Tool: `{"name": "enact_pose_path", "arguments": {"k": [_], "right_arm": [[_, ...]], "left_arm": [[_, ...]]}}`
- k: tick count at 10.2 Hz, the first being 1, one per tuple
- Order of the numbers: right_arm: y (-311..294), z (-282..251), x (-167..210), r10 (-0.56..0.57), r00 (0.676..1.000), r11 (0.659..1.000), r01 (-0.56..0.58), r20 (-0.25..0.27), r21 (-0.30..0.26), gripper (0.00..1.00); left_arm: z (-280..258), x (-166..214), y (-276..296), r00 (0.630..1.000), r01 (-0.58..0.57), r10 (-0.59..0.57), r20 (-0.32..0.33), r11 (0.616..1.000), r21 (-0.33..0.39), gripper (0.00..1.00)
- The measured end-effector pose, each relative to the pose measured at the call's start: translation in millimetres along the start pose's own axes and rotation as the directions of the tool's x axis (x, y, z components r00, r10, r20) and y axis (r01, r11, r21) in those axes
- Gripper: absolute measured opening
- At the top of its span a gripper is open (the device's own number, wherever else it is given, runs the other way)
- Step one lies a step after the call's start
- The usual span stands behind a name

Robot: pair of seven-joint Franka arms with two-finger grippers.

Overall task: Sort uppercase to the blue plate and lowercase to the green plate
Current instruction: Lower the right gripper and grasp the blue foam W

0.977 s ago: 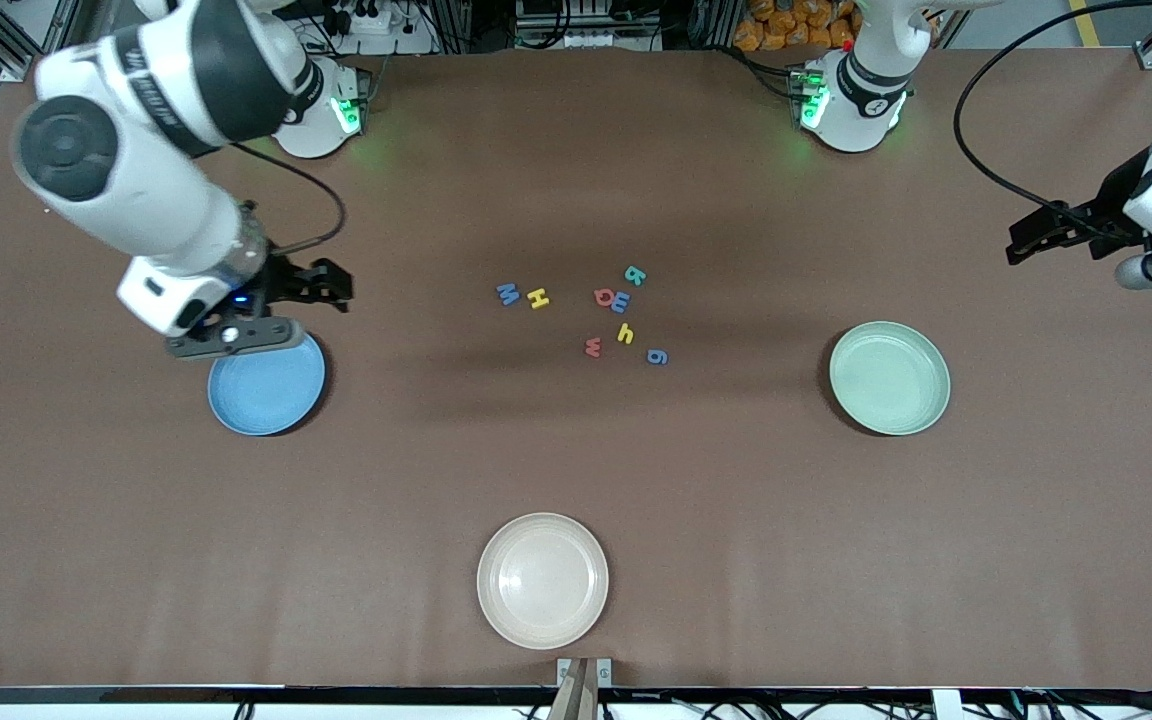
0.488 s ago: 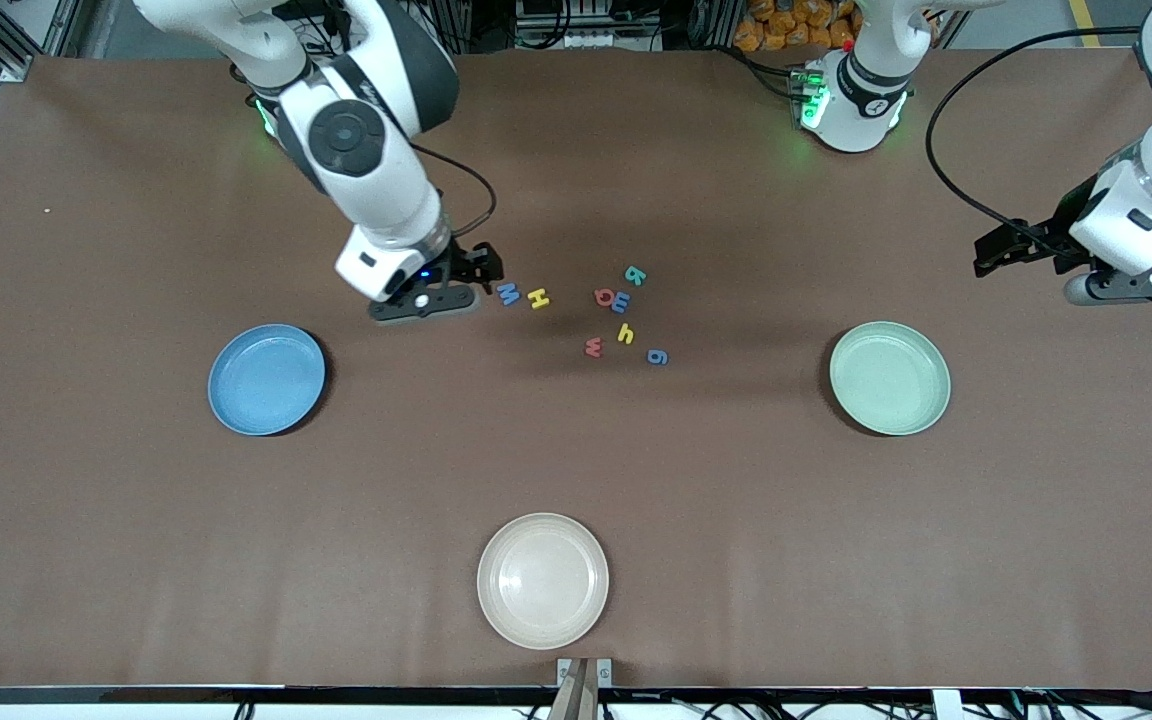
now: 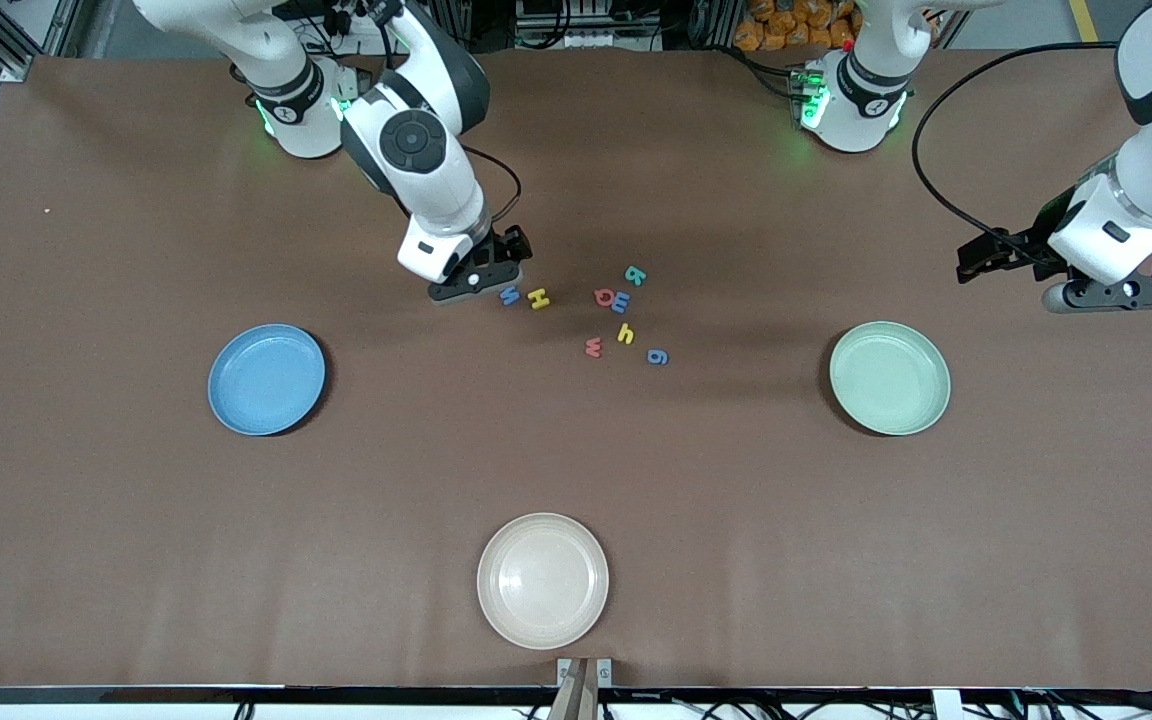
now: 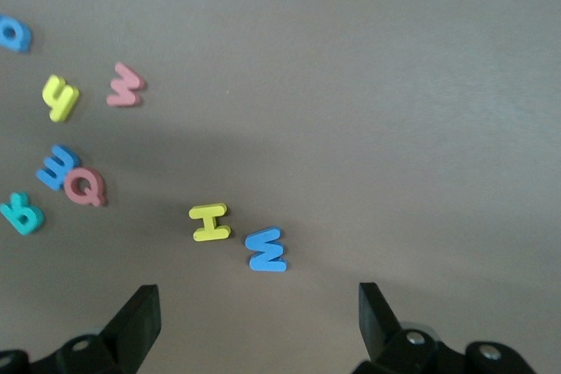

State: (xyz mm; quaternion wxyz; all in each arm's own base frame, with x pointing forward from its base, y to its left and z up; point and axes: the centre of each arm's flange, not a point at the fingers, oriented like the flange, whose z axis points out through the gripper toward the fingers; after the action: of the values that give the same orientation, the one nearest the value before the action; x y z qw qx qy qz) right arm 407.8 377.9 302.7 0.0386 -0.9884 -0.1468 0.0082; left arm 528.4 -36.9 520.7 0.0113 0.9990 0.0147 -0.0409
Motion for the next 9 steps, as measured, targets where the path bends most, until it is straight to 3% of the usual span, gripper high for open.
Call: {"name": "enact_pose_path", "arguments": {"k": [4, 9], "right_arm": [[-15.9, 51.9, -21.6, -0.07, 0.997, 0.998, 0.07, 0.025, -0.004, 0.87], [-25.2, 100.1, -31.1, -0.087, 0.995, 0.996, 0.087, 0.054, 0.014, 0.81]], "left_arm": [[11.7, 0.1, 0.6, 1.0, -0.001, 0.001, 0.001, 1.0, 0.0, 1.0], [26.2, 1.3, 7.5, 1.0, -0.013, 0.013, -0.012, 1.0, 0.0, 1.0]]}}
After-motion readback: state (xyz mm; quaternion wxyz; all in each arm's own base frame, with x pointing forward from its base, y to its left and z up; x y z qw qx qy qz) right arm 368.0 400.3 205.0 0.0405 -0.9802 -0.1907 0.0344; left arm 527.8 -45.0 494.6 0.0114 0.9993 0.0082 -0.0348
